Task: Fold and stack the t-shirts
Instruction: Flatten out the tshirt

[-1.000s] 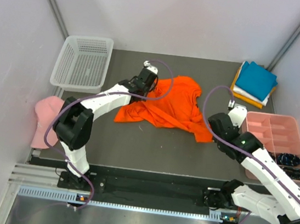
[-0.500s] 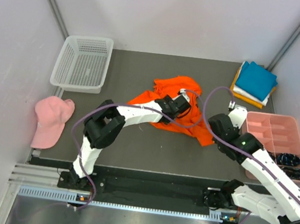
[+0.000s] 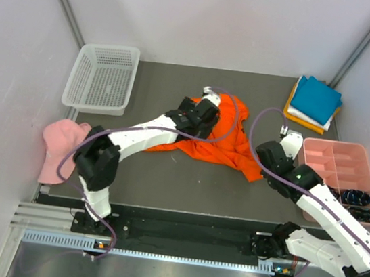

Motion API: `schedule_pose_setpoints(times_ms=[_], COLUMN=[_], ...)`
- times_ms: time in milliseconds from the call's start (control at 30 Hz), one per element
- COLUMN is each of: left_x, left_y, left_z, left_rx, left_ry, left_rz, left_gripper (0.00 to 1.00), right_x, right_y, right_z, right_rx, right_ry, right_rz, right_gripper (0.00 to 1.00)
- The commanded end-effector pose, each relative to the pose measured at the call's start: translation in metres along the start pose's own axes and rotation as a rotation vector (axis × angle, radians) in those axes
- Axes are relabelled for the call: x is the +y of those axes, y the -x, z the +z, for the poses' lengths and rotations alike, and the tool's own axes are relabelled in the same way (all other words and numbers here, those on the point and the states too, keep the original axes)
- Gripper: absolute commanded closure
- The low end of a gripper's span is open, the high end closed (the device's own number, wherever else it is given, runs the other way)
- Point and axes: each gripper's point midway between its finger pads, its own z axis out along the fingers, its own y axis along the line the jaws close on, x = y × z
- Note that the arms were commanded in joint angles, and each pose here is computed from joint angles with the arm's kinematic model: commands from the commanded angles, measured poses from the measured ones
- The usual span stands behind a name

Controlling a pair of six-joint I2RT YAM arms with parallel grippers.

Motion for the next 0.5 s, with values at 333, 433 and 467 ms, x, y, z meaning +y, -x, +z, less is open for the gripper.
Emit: schedule_pose_setpoints(times_ms=[333, 433, 467], left_x=[-0.01, -0.029, -0.032], left_y=[0.004, 0.006, 0.009], left_z=[-0.033, -0.035, -0.037], left_rx=[-0.204, -0.182, -0.193], left_ry=[-0.633, -0.739, -0.763], left_rz=[-0.605, -0.641, -0.647], left_gripper=[0.11, 0.19, 0.22], right_x=[0.012, 0.013, 0.012], right_y=[0.001, 0.001, 0.0], right_z=[0.002, 0.003, 0.003], right_rx=[-0.008, -0.005, -0.002], right_ry=[0.04, 0.038, 0.037], right_rz=[0.011, 0.01, 0.009], right_gripper=[1.0, 1.0, 1.0])
